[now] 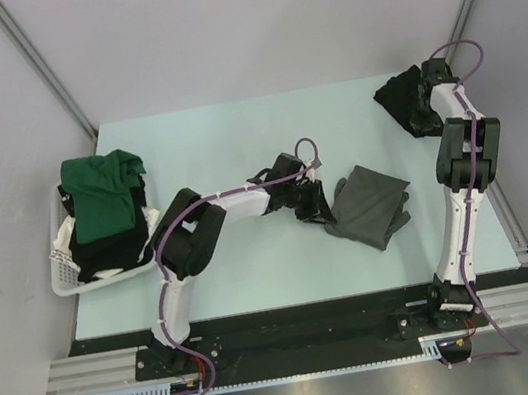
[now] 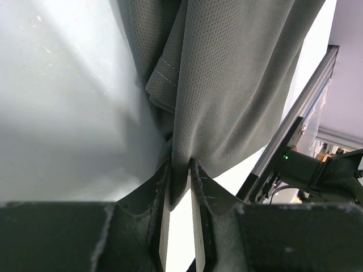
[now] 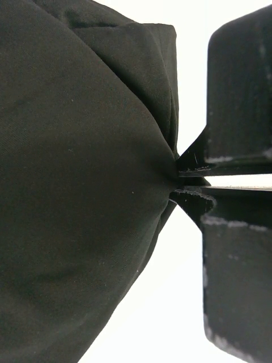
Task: Fold and stack the t-shirts
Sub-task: Put the neatly folded tshirt into the corner of the board with both arms
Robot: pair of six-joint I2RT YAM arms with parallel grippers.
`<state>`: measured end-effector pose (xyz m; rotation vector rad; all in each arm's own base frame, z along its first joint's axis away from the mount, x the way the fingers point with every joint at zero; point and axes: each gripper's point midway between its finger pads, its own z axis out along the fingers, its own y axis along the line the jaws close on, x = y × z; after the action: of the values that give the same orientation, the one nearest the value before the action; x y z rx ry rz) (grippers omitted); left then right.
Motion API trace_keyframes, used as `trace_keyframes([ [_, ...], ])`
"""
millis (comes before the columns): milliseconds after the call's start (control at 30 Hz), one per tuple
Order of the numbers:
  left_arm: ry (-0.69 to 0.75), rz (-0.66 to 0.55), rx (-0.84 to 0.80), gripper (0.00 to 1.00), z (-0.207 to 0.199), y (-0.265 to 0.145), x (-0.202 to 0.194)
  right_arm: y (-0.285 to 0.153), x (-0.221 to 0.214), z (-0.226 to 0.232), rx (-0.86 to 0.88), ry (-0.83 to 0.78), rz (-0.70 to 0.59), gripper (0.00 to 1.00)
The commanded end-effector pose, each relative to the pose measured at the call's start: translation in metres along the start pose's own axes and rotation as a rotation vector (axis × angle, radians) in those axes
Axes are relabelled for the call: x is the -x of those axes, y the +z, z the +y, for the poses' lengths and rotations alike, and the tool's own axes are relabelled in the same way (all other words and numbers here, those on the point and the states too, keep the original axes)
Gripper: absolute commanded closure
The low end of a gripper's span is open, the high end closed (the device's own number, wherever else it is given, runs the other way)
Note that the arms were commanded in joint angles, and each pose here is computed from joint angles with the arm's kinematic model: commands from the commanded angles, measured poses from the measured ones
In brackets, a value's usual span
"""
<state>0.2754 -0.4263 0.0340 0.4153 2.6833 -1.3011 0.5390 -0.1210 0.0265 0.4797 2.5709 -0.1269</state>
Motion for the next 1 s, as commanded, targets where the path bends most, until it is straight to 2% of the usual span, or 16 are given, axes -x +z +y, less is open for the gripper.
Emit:
trace_keyframes([
  [0, 0.031, -0.011, -0.045, 0.77, -0.014, -0.003, 0.009, 0.013, -0.02, 0.017, 0.031, -0.014, 0.062, 1.0],
  [167, 0.04, -0.017, -0.057, 0.77, -0.019, -0.006, 0.013, -0.001, -0.027, 0.014, 0.021, -0.014, 0.081, 1.0],
  [333, 0.06, -0.025, -0.065, 0.75, -0.025, -0.011, 0.016, -0.016, -0.056, 0.012, 0.018, -0.005, 0.144, 1.0],
  [967, 0.12, -0.047, -0.113, 0.72, -0.045, -0.041, 0.006, -0.095, -0.125, 0.034, -0.01, -0.07, 0.194, 0.99],
])
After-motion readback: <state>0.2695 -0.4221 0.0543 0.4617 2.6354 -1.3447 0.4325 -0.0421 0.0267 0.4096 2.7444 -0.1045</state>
